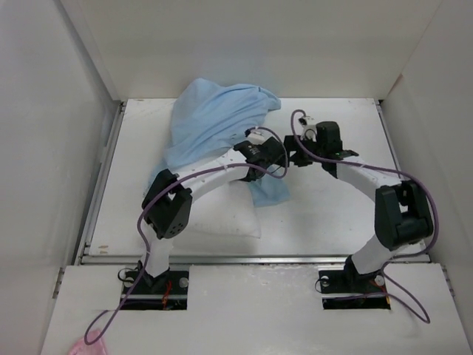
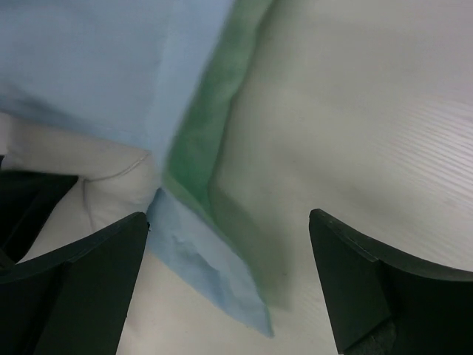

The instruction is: Put the pillow into the pillowcase

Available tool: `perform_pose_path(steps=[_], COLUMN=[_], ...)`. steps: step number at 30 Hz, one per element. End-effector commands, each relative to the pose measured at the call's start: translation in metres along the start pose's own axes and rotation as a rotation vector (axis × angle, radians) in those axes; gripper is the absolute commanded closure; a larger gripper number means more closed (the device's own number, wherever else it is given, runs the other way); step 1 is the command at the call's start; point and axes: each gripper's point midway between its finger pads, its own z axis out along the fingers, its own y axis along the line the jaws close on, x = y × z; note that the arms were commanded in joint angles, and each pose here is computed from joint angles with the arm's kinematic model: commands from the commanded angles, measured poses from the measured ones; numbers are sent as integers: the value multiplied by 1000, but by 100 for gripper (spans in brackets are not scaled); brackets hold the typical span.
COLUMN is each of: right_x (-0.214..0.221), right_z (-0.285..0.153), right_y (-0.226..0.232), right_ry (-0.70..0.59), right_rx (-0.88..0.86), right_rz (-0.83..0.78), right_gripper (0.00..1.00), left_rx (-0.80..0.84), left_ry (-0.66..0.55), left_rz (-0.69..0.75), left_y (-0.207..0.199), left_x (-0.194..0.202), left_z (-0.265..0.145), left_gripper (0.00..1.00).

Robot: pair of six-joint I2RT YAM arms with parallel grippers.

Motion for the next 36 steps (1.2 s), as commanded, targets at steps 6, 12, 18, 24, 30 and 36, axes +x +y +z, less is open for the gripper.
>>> perform_pose_path(steps=[6, 12, 18, 24, 30, 36], right_x=[19, 13, 22, 46, 55, 53], right_z=[66, 58, -61, -162, -145, -147], right_y=[78, 79, 193, 241, 221, 208], right_ry=[52, 50, 9, -98, -19, -28], right_rx=[-277, -245, -501, -577, -519, -438], right_rz=[-271, -256, -309, -407, -367, -329], right_gripper=[13, 100, 100, 100, 100, 100], left_rx=[-133, -60, 80, 163, 232, 300], left_ry=[-61, -248, -451, -494, -460, -428], left_rz=[-38, -187, -426, -563, -626, -568], left_y=[27, 41, 34, 5, -14, -46], left_x=[-28, -97, -212, -249, -244, -228], left_z=[14, -12, -29, -18, 0, -3], left_gripper=[100, 100, 100, 100, 100, 100])
